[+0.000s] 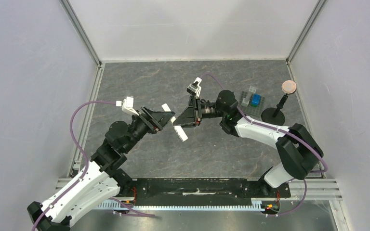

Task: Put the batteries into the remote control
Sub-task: Turn over the remote control at the center of the board.

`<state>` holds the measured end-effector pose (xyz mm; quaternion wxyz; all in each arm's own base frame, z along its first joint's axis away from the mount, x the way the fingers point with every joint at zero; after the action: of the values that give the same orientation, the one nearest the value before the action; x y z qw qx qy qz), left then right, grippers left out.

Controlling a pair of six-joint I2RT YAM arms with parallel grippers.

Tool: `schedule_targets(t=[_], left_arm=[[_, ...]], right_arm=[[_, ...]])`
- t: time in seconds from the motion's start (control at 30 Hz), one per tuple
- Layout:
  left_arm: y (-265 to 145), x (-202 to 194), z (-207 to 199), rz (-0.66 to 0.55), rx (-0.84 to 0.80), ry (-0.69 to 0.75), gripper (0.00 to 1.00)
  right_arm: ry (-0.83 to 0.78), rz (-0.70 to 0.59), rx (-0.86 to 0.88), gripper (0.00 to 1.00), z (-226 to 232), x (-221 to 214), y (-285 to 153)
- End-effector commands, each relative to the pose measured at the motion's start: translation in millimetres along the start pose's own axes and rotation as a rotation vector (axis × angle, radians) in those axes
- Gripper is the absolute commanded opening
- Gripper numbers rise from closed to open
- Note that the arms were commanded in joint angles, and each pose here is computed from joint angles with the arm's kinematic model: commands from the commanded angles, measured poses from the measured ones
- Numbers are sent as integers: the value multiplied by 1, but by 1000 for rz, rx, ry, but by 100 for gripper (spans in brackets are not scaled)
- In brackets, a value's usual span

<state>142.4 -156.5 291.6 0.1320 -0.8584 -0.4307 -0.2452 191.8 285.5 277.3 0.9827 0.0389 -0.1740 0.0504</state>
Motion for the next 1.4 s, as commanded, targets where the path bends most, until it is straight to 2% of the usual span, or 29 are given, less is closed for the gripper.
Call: schedule_targets(t=[0.0,0.2,0.37,0.43,0.5,0.67,0.73,0.9,1.13,1.27,1.37], left_arm=[[5,0,-5,0,-40,-66,69],[7,-1,-5,-13,-62,-92,40],[7,-4,-1,1,-42,-94,2],[6,-4,5,-10,4,-92,2],[4,-4,14,-20,97,-73,2],[-6,1,46,-32,447,69,2],[-11,-1,66,-13,636,133,2],[2,-12,92,120,863,281,2],[35,-31,126,299,976,405,3],[47,-41,146,383,1029,442,4],[52,-46,152,408,1022,437,10]], right_arm=[[-54,16,151,30,31,-4,-2],[-24,20,87,34,16,-11,-1],[-43,-2,29,46,7,-12,-1],[-94,-14,-59,53,-2,-7,1],[-187,-37,-227,63,-13,1,-1],[-320,-123,-669,76,-39,13,-31],[-346,-183,-804,82,-46,10,-48],[-413,-355,-1110,87,-50,-7,-94],[-442,-411,-1298,90,-43,-27,-128],[-421,-430,-1310,90,-41,-37,-136],[-400,-447,-1305,91,-39,-43,-139]])
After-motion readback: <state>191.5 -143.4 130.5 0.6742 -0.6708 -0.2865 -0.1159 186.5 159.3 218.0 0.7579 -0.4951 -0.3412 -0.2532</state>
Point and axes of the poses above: each gripper's point midway between its finger pads, its own y axis out along the fingers, its own z axis along the line the jaws close on, x = y × z, the point moved 9 cm from there along -y, back along the fingers, and after that the axes turned 3 degrees about -y, right-handed, at the moved point
